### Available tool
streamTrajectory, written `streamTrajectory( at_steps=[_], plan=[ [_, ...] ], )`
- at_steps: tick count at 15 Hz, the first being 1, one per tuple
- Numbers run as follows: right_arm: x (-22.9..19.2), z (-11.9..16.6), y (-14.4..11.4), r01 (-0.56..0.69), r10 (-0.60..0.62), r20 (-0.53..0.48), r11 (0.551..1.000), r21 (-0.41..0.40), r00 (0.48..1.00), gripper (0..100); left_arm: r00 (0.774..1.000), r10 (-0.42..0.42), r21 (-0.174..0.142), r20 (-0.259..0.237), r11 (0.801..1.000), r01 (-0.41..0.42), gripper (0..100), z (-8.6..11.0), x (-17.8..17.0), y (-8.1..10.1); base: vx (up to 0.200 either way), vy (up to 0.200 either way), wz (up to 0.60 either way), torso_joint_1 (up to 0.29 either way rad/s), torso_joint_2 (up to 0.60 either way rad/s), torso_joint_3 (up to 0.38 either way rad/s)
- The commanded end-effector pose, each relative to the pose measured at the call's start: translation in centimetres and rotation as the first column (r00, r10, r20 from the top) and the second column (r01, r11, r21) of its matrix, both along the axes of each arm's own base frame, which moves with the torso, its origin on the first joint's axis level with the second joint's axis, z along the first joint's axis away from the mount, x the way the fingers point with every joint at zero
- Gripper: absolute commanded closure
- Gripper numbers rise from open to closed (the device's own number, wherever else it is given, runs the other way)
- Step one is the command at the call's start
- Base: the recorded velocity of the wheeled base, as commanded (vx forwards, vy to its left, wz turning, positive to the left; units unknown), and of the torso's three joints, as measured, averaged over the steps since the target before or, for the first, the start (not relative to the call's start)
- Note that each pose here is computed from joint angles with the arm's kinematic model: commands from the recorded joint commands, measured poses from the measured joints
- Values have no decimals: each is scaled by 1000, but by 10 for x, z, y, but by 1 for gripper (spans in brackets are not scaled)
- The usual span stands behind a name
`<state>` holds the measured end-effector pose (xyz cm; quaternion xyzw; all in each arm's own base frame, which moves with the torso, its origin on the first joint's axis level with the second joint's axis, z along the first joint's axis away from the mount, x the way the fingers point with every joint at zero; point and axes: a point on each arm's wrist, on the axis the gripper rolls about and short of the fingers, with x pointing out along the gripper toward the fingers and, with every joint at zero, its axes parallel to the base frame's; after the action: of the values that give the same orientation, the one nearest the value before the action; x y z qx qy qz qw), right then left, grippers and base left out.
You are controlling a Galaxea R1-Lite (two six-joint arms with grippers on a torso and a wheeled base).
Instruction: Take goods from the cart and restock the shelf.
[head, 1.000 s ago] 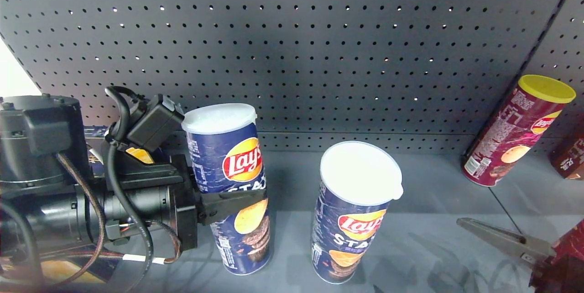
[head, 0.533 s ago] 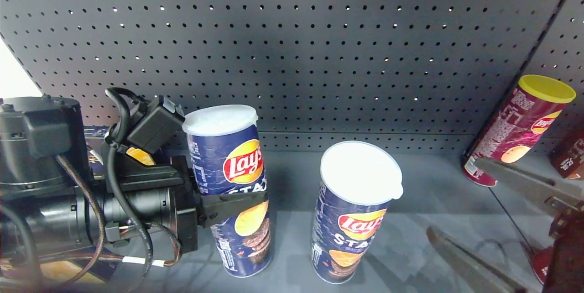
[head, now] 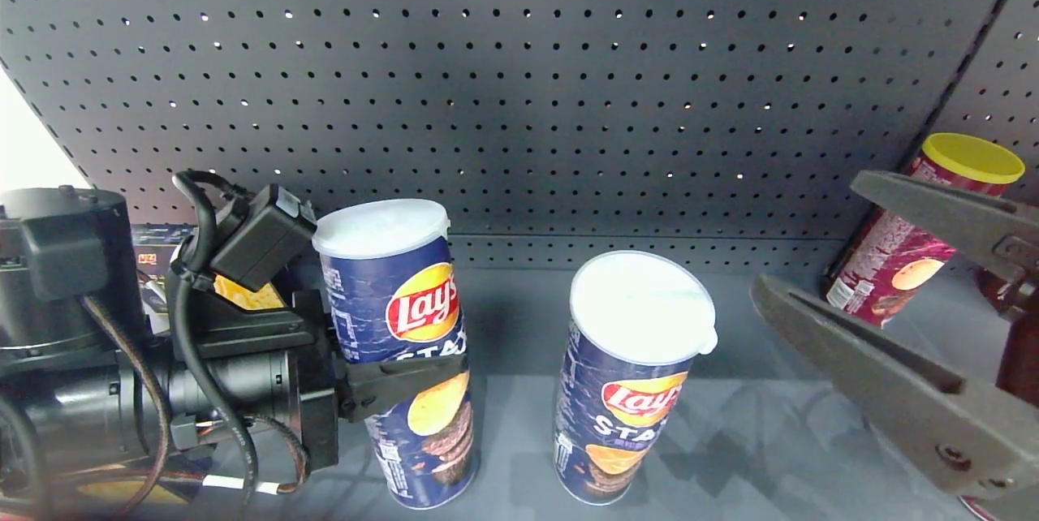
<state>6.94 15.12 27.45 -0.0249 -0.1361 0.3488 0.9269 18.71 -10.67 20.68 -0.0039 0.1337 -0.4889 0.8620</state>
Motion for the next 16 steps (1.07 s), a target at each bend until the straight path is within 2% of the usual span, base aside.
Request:
streamTrajectory(
  at_steps=[1, 7, 11, 13, 16],
  plan=[
    [1, 14, 1, 3, -3, 11, 1000, 19, 1000, 0, 1000, 0, -3, 6, 1000, 0, 100, 1, -1, 1, 0, 0, 0, 0, 0, 0],
    [5, 46, -16, 51, -51, 57, 999, -11, 997, 0, 1000, -3, -3, 5, 1000, 3, 100, 1, -1, 0, 0, 0, 0, 0, 0, 0],
    [-1, 50, -40, 105, -102, 66, 993, -44, 993, 0, 1000, -3, -3, 5, 1000, 3, 100, 1, -1, 0, 0, 0, 0, 0, 0, 0],
    [-3, 56, -52, 143, -141, 76, 989, -25, 987, 0, 1000, -3, -3, 9, 1000, 3, 100, 2, -1, 0, 0, 0, 0, 0, 0, 0],
    [-9, 54, -71, 181, -178, 69, 983, -42, 982, 0, 1000, -5, -3, 7, 1000, 5, 100, 1, -1, 0, 0, 0, 0, 0, 0, 0]
  ],
)
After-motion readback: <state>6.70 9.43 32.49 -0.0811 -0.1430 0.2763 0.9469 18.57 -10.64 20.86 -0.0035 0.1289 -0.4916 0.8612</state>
